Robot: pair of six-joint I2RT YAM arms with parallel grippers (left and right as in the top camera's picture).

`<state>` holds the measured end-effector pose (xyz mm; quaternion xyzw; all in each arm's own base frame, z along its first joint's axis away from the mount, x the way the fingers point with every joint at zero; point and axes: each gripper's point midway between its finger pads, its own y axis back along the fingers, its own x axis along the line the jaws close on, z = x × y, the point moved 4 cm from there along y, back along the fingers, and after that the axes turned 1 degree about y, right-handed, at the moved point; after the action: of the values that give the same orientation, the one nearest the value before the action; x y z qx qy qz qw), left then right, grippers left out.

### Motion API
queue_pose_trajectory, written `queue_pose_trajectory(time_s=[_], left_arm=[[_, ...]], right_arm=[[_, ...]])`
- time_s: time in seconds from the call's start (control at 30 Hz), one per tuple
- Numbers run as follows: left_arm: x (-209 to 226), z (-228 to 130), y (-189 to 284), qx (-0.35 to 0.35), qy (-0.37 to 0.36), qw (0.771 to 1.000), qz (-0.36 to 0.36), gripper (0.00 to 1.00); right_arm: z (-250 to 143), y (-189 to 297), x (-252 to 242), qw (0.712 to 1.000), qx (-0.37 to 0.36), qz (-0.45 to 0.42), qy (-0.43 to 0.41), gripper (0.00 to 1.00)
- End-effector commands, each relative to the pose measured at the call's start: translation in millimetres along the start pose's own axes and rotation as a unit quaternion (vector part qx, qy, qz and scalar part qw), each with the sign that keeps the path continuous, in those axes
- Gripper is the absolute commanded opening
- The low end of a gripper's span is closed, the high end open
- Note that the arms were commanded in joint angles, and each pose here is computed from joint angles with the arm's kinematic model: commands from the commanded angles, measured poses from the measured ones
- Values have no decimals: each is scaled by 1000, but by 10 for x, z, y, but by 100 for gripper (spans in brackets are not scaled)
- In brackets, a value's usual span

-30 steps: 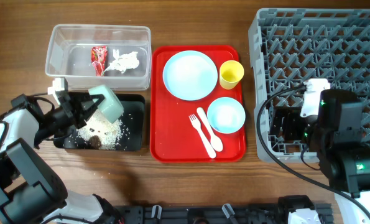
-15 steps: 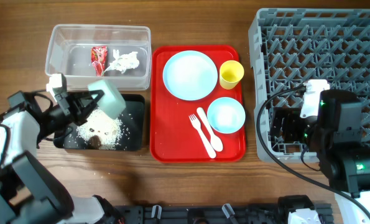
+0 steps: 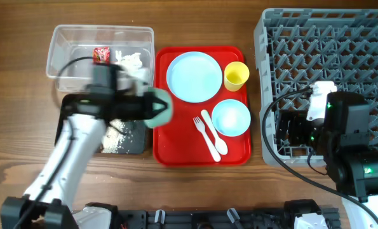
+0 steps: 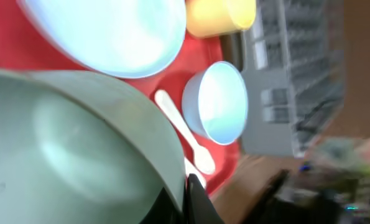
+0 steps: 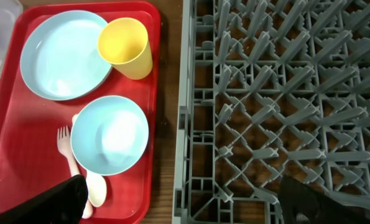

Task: Sort waste into correct bins and load items into the dishwasher rack
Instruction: 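Set the emptied green bowl back on the red tray, release, then grasp the yellow cup with the left gripper and lift it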

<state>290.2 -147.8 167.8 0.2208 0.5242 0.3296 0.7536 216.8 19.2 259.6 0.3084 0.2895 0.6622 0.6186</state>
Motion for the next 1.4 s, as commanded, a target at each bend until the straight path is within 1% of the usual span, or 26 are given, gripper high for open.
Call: queue_pose_trajectory(time_s=[0.0,0.07,0.13,0.2,0.3,0.47,0.5,0.53,0.57,0.6,0.63,0.67,0.7,0.73,0.8,0.87,0.93,0.97,1.07,1.13,1.17,1.23,1.3,1.37], left_arm=[[-159,78,-215,-52,-56,990,115,4],[-292,60,-363,-63,-93,985,134,4],[-305,9,-501,-65,-115,976,171,4],[-246,-80,-661,-49,-111,973,196,4],[-179,-223,-874,-10,-111,974,199,4],[-103,-267,-990,5,-108,973,204,4],[-103,-267,-990,6,-108,973,204,6],[-106,-271,-992,7,-108,973,203,13],[-111,-273,-994,7,-108,974,201,23],[-110,-273,-993,7,-108,974,201,27],[-111,-273,-994,7,-108,974,201,34],[-119,-271,-995,7,-108,974,198,46],[-137,-269,-996,9,-108,975,194,49],[-160,-247,-987,8,-108,976,191,50],[-253,-132,-909,9,-106,977,187,55],[-391,66,-795,-4,-102,979,177,60],[-610,372,-649,-39,-102,983,150,66],[-739,586,-550,-70,-107,982,136,68],[-961,985,-412,-145,-123,976,105,68],[-1072,1185,-435,-192,-138,968,79,68],[-1097,1233,-480,-203,-138,967,71,69],[-1081,1277,-645,-206,-122,969,56,69],[-1050,1280,-864,-179,-108,977,37,68],[-1061,1350,-997,-156,-103,982,36,66]], right_arm=[[54,38,-19,1000,-9,-10,-1,100],[54,39,-19,1000,-9,-10,-2,100],[52,38,-18,1000,-9,-9,-2,100],[55,39,-18,1000,-10,-9,-2,100],[55,39,-18,1000,-10,-9,-2,100],[58,38,-19,1000,-10,-9,-2,100],[61,35,-18,1000,-10,-9,-2,100],[61,32,-18,1000,-10,-9,-2,100],[60,32,-19,1000,-9,-10,-2,100],[58,32,-19,1000,-9,-10,-2,100],[59,32,-19,1000,-9,-10,-2,100],[61,32,-19,1000,-10,-10,-2,100],[62,32,-22,1000,-10,-11,-2,100],[67,32,-30,1000,-11,-14,-3,100],[78,43,-119,998,-17,-47,-36,100],[102,49,-150,997,-23,-59,-45,100],[132,50,-147,997,-30,-58,-42,100],[140,49,-149,997,-32,-59,-42,100],[146,53,-172,995,-35,-67,-58,100],[147,56,-194,993,-38,-74,-84,100],[147,56,-194,992,-39,-74,-90,100],[147,56,-194,992,-39,-74,-95,100],[147,56,-194,992,-39,-74,-94,100],[147,56,-194,992,-39,-74,-94,100]])
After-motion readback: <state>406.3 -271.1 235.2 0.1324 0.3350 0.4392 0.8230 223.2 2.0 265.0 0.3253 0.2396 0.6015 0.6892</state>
